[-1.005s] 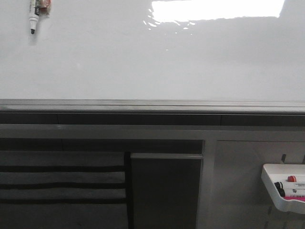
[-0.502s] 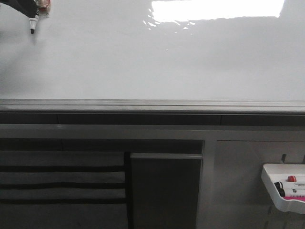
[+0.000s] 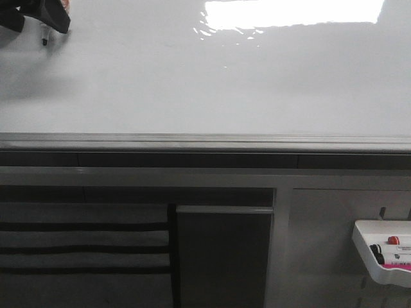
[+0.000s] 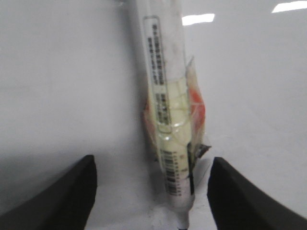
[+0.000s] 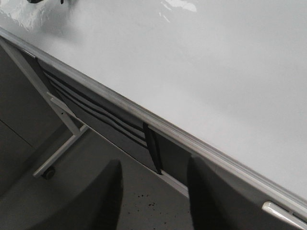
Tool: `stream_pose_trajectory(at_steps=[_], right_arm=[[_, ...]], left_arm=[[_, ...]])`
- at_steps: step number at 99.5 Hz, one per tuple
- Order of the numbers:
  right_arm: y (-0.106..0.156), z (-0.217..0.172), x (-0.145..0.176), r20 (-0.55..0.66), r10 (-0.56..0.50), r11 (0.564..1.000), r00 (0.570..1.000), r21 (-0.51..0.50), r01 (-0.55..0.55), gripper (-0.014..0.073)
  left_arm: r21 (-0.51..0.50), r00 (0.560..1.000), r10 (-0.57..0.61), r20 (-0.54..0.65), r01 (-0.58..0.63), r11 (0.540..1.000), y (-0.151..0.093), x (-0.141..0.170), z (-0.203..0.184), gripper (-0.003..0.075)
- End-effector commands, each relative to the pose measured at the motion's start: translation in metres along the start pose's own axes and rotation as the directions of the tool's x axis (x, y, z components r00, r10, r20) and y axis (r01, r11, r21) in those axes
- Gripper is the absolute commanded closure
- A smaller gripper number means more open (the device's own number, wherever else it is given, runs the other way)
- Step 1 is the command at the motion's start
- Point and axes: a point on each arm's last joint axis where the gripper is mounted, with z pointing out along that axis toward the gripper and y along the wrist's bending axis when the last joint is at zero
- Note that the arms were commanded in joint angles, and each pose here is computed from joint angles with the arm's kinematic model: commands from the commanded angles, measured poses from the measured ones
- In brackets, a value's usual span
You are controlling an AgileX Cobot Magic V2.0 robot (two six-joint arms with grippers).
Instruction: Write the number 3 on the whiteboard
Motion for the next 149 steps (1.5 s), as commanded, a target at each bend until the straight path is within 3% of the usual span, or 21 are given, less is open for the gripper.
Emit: stream_pose_trajectory(at_steps=[1, 17, 31, 46, 69, 81, 92, 105, 117, 133, 149], right_arm=[[0.000, -0.007, -0.015, 0.088, -0.013, 1.000, 0.996, 0.026, 0.010, 0.0312], [0.000, -0.007, -0.015, 0.087, -0.013, 1.000, 0.996, 0.025, 0.011, 0.0312], [0.000, -0.007, -0.015, 0.086, -0.014, 1.000, 0.996, 0.026, 0.012, 0.0312], [-0.001, -0.007, -0.015, 0.085, -0.020, 0.999, 0.996, 0.030, 0.018, 0.0312], [0.006, -0.006, -0.022, 0.000, -0.016, 0.998, 1.000, -0.064, 0.016, 0.0312], [0.008, 0.004, -0.029, -0.096, -0.085, 0.986, 0.992, -0.153, 0.070, 0.0312], [0.015, 0.019, -0.037, -0.146, -0.172, 0.955, 0.974, -0.266, 0.128, 0.0275], [0.032, 0.037, -0.045, -0.161, -0.261, 0.909, 0.952, -0.374, 0.185, 0.0174], [0.050, 0.050, -0.051, -0.127, -0.382, 0.837, 0.915, -0.468, 0.284, 0.0176], [0.070, 0.060, -0.053, -0.037, -0.517, 0.735, 0.855, -0.532, 0.421, 0.0176], [0.083, 0.068, -0.054, 0.045, -0.587, 0.669, 0.809, -0.536, 0.515, 0.0176]], left_arm=[[-0.002, 0.990, -0.001, 0.141, 0.002, 1.000, -0.002, -0.024, -0.012, 0.0377], [-0.002, 0.990, -0.001, 0.143, 0.002, 1.000, -0.002, -0.024, -0.013, 0.0591], [-0.001, 0.991, -0.001, 0.135, 0.001, 1.000, -0.002, -0.023, -0.012, 0.0695], [0.001, 0.996, 0.023, 0.089, -0.023, 1.000, -0.003, -0.020, -0.016, 0.0741], [0.052, 0.966, 0.254, -0.056, -0.251, 0.967, -0.008, -0.012, -0.048, 0.0741], [0.165, 0.889, 0.446, -0.101, -0.428, 0.889, -0.024, -0.005, -0.074, 0.0741], [0.344, 0.787, 0.612, -0.077, -0.555, 0.757, -0.050, 0.005, -0.099, 0.0741], [0.517, 0.717, 0.697, 0.005, -0.598, 0.612, -0.080, 0.015, -0.120, 0.0741], [0.612, 0.656, 0.752, 0.059, -0.619, 0.493, -0.104, 0.024, -0.133, 0.0741], [0.649, 0.600, 0.789, 0.137, -0.656, 0.386, -0.126, 0.031, -0.142, 0.0741], [0.655, 0.585, 0.794, 0.166, -0.668, 0.354, -0.133, 0.033, -0.145, 0.0741]])
